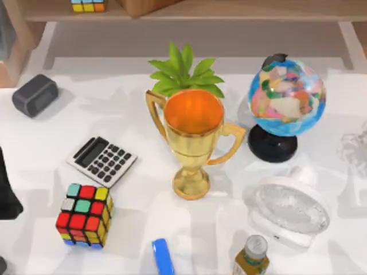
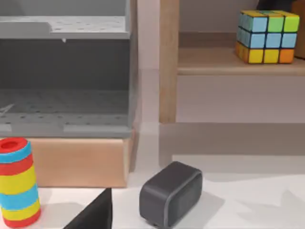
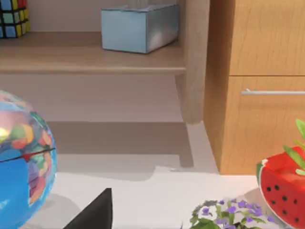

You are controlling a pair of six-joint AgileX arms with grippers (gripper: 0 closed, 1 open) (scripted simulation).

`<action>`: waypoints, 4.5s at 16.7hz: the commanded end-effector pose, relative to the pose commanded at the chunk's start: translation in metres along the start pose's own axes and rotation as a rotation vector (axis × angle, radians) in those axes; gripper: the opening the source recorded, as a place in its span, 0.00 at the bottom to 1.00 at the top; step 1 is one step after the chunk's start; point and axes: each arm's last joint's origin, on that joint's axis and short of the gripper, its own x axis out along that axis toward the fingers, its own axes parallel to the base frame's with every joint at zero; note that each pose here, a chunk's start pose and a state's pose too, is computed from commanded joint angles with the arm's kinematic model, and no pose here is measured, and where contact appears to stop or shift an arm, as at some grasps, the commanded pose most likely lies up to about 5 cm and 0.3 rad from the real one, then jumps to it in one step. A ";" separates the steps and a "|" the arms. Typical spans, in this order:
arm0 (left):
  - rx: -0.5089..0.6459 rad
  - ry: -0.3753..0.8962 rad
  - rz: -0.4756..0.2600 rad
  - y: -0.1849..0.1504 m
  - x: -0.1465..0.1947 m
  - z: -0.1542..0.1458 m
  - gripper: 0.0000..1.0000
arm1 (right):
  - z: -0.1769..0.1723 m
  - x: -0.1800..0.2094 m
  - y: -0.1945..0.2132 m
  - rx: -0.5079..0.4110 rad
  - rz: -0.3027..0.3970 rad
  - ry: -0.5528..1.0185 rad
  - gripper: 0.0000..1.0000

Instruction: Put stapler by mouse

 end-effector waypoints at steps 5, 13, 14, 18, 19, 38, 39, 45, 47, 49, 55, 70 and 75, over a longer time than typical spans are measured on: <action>-0.037 0.035 -0.043 -0.005 0.000 0.010 1.00 | 0.000 0.000 0.000 0.000 0.000 0.000 1.00; -0.268 0.424 -0.347 -0.063 0.026 0.093 1.00 | 0.000 0.000 0.000 0.000 0.000 0.000 1.00; -0.282 0.517 -0.369 -0.078 0.036 0.100 1.00 | 0.000 0.000 0.000 0.000 0.000 0.000 1.00; -0.286 0.945 -0.322 -0.146 0.068 0.082 1.00 | 0.000 0.000 0.000 0.000 0.000 0.000 1.00; -0.297 1.035 -0.285 -0.162 0.071 0.075 1.00 | 0.000 0.000 0.000 0.000 0.000 0.000 1.00; -0.218 1.548 0.240 -0.239 0.046 -0.015 1.00 | 0.000 0.000 0.000 0.000 0.000 0.000 1.00; -0.219 1.547 0.239 -0.237 0.043 -0.020 1.00 | 0.000 0.000 0.000 0.000 0.000 0.000 1.00; -0.221 1.546 0.239 -0.234 0.039 -0.050 1.00 | 0.000 0.000 0.000 0.000 0.000 0.000 1.00; -0.226 1.544 0.234 -0.238 0.046 -0.051 1.00 | 0.000 0.000 0.000 0.000 0.000 0.000 1.00; -0.225 1.545 0.230 -0.243 0.052 -0.052 1.00 | 0.000 0.000 0.000 0.000 0.000 0.000 1.00; -0.223 1.547 0.230 -0.244 0.053 -0.053 0.92 | 0.000 0.000 0.000 0.000 0.000 0.000 1.00; -0.223 1.547 0.230 -0.244 0.053 -0.053 0.00 | 0.000 0.000 0.000 0.000 0.000 0.000 1.00; -0.223 1.547 0.230 -0.244 0.053 -0.053 0.00 | 0.000 0.000 0.000 0.000 0.000 0.000 1.00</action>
